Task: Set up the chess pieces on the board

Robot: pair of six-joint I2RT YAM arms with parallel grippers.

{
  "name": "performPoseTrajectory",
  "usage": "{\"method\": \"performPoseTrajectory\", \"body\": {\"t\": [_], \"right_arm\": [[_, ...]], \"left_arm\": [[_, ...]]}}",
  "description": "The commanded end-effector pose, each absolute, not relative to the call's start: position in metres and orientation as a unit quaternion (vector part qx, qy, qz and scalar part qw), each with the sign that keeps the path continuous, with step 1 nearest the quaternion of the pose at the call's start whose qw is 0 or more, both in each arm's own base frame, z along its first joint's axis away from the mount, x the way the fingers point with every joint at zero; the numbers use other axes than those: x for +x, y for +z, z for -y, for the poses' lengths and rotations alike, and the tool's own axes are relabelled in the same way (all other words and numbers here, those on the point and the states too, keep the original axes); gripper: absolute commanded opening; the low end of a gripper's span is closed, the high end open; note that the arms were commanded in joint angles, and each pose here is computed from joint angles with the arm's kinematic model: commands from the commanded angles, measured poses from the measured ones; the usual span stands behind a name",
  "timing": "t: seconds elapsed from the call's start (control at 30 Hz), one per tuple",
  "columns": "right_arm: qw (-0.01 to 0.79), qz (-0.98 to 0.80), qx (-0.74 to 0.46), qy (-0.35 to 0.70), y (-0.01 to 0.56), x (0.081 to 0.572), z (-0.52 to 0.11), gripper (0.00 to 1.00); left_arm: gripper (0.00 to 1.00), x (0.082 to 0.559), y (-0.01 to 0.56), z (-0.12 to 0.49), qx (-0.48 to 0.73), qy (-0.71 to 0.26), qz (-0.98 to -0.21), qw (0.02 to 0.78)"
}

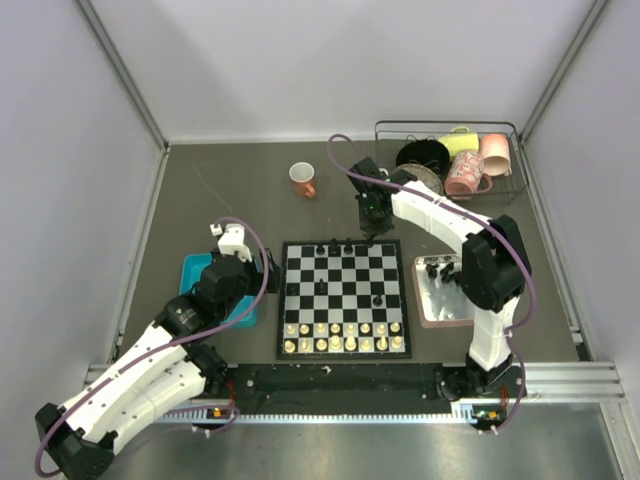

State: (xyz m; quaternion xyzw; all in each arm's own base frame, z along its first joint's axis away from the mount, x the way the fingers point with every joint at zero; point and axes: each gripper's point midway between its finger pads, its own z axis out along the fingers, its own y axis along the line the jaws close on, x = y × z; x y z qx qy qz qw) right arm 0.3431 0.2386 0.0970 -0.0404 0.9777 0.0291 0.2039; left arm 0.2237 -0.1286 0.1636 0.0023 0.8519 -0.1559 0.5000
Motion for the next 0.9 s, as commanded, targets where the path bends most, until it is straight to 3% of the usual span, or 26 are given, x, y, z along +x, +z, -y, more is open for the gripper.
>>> {"method": "performPoseTrajectory", "body": {"t": [0.0, 0.87], "right_arm": [[0.211, -0.976, -0.044, 0.032, 0.096, 0.347, -0.248, 0.00], [0.195, -0.977, -0.066, 0.062, 0.082, 0.345, -0.272, 0.00]], "left_arm": [[0.85, 0.226, 0.179, 0.129, -0.005, -0.166, -0.839, 0.518], [0.85, 0.226, 0.177, 0.129, -0.005, -0.165, -0.840, 0.517]]}}
